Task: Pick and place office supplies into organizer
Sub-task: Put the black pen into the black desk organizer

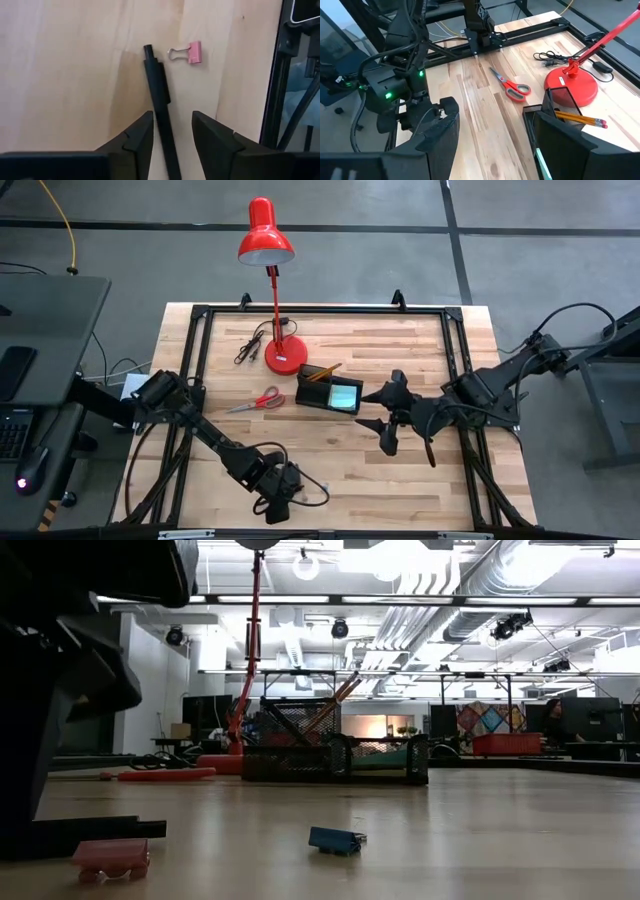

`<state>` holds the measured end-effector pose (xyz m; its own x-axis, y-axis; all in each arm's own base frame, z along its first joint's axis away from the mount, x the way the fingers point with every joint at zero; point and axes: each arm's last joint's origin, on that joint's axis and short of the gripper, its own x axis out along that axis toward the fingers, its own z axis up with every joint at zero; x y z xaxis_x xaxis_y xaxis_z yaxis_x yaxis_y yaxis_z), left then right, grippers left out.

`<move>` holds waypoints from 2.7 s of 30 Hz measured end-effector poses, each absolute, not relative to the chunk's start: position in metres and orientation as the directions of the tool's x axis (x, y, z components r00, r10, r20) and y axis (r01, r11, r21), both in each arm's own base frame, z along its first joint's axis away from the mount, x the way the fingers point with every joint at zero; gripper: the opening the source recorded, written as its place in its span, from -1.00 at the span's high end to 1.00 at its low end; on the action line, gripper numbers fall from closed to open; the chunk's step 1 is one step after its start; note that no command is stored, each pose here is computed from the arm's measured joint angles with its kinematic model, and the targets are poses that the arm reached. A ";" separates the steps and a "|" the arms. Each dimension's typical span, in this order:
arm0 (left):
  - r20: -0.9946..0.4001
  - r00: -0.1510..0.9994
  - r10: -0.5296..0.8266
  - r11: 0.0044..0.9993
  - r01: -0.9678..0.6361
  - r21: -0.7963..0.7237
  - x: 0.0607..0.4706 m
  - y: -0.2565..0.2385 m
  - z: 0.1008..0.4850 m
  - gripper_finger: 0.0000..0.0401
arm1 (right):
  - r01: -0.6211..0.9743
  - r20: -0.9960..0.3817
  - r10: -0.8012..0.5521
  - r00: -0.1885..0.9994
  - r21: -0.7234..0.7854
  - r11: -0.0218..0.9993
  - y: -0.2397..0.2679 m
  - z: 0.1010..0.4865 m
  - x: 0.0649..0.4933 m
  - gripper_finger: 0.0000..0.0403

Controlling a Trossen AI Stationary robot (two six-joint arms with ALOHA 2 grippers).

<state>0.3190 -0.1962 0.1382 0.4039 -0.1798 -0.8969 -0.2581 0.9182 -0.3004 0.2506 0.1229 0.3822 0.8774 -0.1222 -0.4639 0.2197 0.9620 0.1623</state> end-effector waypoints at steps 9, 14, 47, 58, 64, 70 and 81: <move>-0.915 0.377 -0.143 0.927 -0.273 -0.257 0.321 -0.197 0.123 0.45 | 0.231 -0.479 -0.138 0.867 0.141 0.963 0.122 0.380 0.249 -0.21; -0.932 0.339 -0.129 0.933 -0.277 -0.230 0.321 -0.195 0.113 0.66 | 0.232 -0.488 -0.141 0.861 0.132 0.964 0.122 0.379 0.249 -0.21; -0.635 0.757 0.153 0.883 -0.394 -0.256 0.306 -0.144 0.251 1.00 | 0.297 -0.446 -0.219 0.867 0.110 0.949 0.124 0.384 0.238 -0.21; -0.591 0.804 0.065 0.982 -0.155 -0.103 0.299 -0.127 0.274 1.00 | 0.380 -0.435 -0.300 0.849 0.110 0.918 0.122 0.385 0.229 -0.21; -0.675 0.736 -0.051 0.996 0.087 0.019 0.311 -0.137 0.248 0.96 | 0.416 -0.455 -0.326 0.829 0.110 0.903 0.120 0.381 0.228 -0.21; -0.792 0.600 -0.112 0.946 0.309 0.101 0.315 -0.142 0.216 0.64 | 0.447 -0.480 -0.348 0.805 0.106 0.888 0.117 0.378 0.226 -0.21; -0.857 0.499 -0.129 0.786 0.579 0.219 0.323 -0.154 0.176 0.09 | 0.501 -0.521 -0.383 0.763 0.103 0.859 0.114 0.372 0.221 -0.21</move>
